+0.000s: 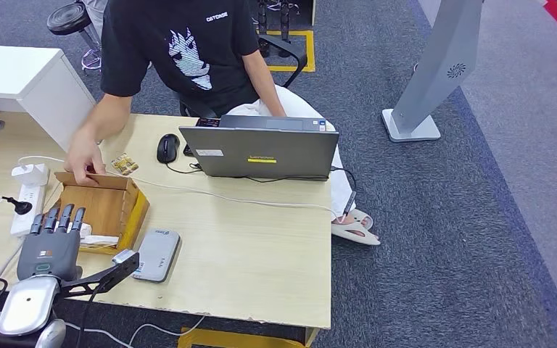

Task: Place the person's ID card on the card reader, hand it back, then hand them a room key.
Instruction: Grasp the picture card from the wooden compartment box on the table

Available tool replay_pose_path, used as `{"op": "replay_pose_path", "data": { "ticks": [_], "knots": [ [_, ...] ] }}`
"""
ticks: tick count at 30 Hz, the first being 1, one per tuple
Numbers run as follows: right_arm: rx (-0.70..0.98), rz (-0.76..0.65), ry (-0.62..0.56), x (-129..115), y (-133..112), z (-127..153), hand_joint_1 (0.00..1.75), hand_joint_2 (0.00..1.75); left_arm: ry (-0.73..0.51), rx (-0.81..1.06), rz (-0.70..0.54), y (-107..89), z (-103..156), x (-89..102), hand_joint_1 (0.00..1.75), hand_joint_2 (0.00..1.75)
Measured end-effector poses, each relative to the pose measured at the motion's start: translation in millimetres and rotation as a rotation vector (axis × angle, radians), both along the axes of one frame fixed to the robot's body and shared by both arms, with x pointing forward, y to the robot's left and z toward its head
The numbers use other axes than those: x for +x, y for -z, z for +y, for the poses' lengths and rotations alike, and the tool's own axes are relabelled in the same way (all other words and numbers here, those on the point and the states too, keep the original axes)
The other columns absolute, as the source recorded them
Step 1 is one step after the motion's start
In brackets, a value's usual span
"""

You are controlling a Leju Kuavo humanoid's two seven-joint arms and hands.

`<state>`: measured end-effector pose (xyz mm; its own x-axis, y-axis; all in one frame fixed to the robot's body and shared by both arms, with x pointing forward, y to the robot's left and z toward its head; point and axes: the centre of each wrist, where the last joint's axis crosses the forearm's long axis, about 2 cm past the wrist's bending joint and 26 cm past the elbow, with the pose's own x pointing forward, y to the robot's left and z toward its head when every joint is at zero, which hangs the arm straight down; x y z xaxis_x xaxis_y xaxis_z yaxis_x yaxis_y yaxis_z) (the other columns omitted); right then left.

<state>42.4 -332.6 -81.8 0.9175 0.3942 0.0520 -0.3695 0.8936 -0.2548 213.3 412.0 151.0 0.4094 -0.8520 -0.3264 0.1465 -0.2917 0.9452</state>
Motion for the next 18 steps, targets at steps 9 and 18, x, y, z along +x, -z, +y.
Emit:
{"op": "replay_pose_path", "data": {
  "ticks": [9,18],
  "knots": [
    [0.0,-0.003,-0.017,3.6,-0.2,0.3,0.0,1.75,-0.012,-0.003,0.005,3.8,2.5,8.2,0.0,1.75],
    [0.0,-0.004,-0.022,4.7,-0.2,0.6,0.0,1.75,0.016,-0.008,-0.012,6.4,4.4,13.6,0.0,1.75]
  ]
}}
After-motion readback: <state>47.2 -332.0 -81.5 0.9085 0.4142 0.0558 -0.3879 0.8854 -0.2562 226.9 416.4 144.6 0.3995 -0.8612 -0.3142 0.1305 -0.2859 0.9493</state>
